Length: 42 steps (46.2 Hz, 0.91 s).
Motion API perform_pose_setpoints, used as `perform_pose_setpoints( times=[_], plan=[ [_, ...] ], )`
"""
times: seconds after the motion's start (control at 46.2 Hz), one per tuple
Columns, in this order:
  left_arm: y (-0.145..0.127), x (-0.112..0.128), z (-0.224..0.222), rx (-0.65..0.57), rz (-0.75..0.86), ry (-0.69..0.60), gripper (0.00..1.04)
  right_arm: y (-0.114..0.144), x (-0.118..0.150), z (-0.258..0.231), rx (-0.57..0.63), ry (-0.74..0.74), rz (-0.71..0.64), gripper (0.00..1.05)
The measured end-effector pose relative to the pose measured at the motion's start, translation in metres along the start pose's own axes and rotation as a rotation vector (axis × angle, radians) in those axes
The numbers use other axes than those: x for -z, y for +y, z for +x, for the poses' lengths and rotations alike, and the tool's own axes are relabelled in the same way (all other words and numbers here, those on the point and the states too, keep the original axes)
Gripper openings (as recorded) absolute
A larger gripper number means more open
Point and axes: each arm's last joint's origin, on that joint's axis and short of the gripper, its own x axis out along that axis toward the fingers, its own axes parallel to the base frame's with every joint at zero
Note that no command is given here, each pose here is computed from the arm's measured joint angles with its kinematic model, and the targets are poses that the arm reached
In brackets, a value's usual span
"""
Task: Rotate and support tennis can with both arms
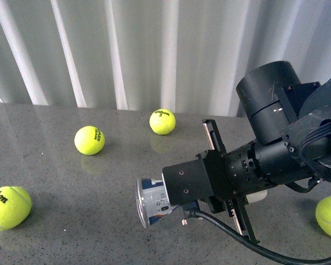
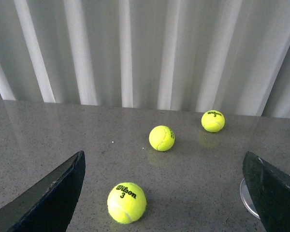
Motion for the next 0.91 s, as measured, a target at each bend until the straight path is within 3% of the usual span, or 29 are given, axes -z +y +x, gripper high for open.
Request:
perform_pose_setpoints(
  times=[0.282, 0.368, 0.455, 0.628, 0.802, 0.91],
  plan=[
    [0.000, 0.000, 0.000, 0.000, 0.000, 0.000, 0.98, 0.006, 0.004, 0.016, -0.023, -0.002, 0.026, 0.08],
    [0.000, 0.000, 0.000, 0.000, 0.000, 0.000, 0.98, 0.008, 0.004, 0.017, -0.038, -0.002, 0.044, 0.26],
    [0.000, 0.000, 0.000, 0.000, 0.000, 0.000, 0.98, 0.012, 0.004, 0.017, -0.052, 0.000, 0.053, 0.37],
    [0.000, 0.000, 0.000, 0.000, 0.000, 0.000, 0.98, 0.015, 0.004, 0.016, -0.057, 0.000, 0.098, 0.72],
    [0.000, 0.000, 0.000, 0.000, 0.000, 0.000, 0.98, 0.009, 0.000, 0.010, -0.036, -0.016, 0.146, 0.98],
    [0.000, 0.000, 0.000, 0.000, 0.000, 0.000, 0.98, 0.005, -0.005, 0.002, -0.023, -0.042, 0.176, 0.97]
  ],
)
